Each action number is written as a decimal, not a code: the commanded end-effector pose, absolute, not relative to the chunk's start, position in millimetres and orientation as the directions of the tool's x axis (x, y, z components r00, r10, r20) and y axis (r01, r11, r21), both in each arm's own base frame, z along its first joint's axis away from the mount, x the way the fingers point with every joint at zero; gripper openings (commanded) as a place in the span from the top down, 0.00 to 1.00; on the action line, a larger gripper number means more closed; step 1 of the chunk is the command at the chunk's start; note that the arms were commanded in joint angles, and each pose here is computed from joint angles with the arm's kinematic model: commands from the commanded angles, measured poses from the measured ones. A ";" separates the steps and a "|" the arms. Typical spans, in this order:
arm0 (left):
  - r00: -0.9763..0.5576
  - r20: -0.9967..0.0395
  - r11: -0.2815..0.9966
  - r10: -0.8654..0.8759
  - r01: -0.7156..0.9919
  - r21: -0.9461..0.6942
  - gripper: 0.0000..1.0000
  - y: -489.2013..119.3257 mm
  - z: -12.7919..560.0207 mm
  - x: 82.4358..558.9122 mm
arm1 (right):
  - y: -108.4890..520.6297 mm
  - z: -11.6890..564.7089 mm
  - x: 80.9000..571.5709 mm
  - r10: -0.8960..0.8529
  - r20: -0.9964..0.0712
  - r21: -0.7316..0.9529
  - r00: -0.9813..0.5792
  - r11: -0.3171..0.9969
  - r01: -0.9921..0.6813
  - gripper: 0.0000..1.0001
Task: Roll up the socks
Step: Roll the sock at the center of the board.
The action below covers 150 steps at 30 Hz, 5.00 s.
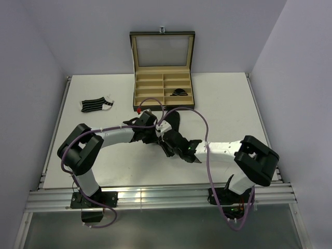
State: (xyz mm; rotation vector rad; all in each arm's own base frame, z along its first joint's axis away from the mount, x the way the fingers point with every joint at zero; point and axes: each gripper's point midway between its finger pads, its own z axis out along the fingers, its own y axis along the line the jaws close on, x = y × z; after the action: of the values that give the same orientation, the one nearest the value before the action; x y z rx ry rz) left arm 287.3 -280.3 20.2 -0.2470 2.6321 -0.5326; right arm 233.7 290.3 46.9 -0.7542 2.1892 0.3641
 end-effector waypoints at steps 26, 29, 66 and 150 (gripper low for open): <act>-0.915 -0.355 0.959 -0.193 -0.098 -0.266 0.77 -251.6 -4.1 266.8 | 260.5 -22.8 236.2 -0.476 -0.498 -0.055 -0.725 0.851 -0.522 0.88; -0.909 -0.364 0.954 -0.204 -0.102 -0.281 0.75 -252.3 1.8 267.7 | 269.5 -25.6 225.6 -0.459 -0.459 0.057 -0.761 0.839 -0.540 1.00; -0.864 -0.330 0.864 -0.379 -0.203 -0.460 0.27 -246.5 30.8 254.4 | 300.7 -4.9 223.2 0.005 0.043 0.878 -0.999 0.477 0.040 1.00; -0.971 -0.229 0.985 -0.069 -0.030 -0.167 1.00 -267.3 -3.7 274.5 | 320.6 36.6 234.9 -0.491 -0.747 -0.154 -0.448 0.784 -0.602 0.55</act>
State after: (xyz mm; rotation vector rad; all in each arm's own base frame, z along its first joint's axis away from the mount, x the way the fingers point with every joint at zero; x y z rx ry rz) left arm 287.2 -283.7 19.7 -0.1133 2.8236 -0.3844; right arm 231.0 311.4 31.7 -0.8309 2.1312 0.1657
